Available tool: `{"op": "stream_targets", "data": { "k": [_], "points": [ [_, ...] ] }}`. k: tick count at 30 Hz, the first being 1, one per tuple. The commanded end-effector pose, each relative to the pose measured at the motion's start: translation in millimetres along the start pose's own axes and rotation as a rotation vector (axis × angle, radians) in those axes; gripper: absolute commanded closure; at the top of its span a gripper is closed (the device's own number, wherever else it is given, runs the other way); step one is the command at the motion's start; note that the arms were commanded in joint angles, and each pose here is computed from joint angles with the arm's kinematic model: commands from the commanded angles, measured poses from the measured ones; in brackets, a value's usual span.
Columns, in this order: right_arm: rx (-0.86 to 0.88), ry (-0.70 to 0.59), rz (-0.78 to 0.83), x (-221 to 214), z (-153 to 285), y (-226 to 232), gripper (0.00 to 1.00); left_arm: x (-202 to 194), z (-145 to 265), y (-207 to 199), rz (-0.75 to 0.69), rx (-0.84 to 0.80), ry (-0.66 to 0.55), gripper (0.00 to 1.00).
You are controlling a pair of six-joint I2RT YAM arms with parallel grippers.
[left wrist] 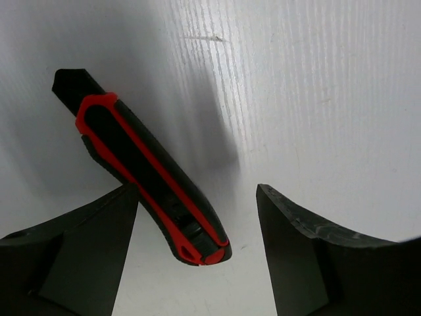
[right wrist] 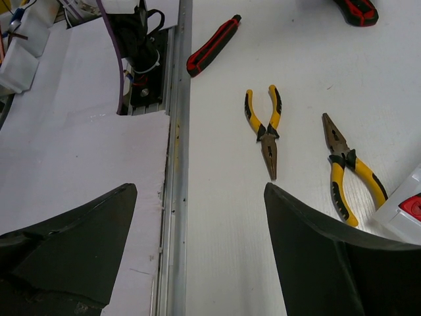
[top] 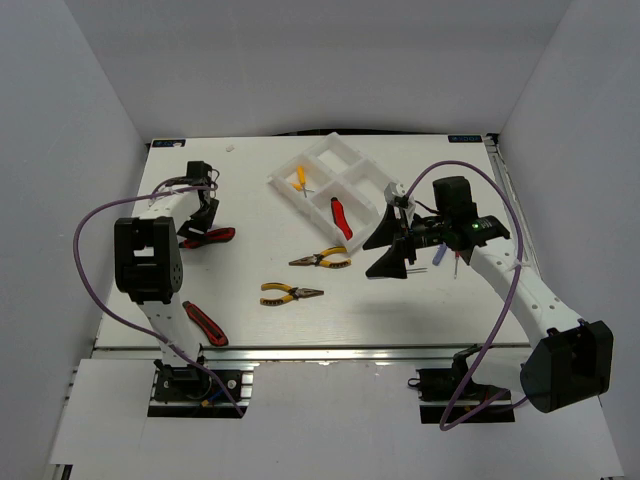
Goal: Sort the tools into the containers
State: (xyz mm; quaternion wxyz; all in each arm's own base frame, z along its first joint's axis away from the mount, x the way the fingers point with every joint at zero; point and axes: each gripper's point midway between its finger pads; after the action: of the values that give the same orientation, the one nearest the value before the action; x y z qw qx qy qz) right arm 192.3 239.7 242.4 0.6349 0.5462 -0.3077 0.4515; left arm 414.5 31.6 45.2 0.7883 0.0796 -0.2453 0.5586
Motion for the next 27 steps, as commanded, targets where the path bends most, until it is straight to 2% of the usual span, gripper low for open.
{"op": "stream_targets", "data": {
  "k": [1, 12, 27],
  "points": [
    [0.018, -0.015, 0.042, 15, 3, 7, 0.15, 10, -7, -8, 0.03, 0.025, -0.032, 0.18],
    [0.007, -0.019, 0.044, 15, 5, 6, 0.15, 5, -18, -9, -0.006, 0.067, -0.015, 0.22],
    [0.019, -0.022, 0.03, 14, 5, 5, 0.14, 24, 19, -16, -0.004, -0.014, -0.042, 0.2]
  ]
}}
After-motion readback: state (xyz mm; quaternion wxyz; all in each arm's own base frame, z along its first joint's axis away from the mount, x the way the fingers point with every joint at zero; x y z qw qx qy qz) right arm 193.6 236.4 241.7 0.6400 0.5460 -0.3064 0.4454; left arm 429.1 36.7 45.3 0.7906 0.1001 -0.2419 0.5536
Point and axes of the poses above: each gripper's point midway between its finger pads, its own z axis back along the fingers, its own y axis along the line the jaws close on, x = y × z, and after that the axes turned 8 degrees about -z, right-handed
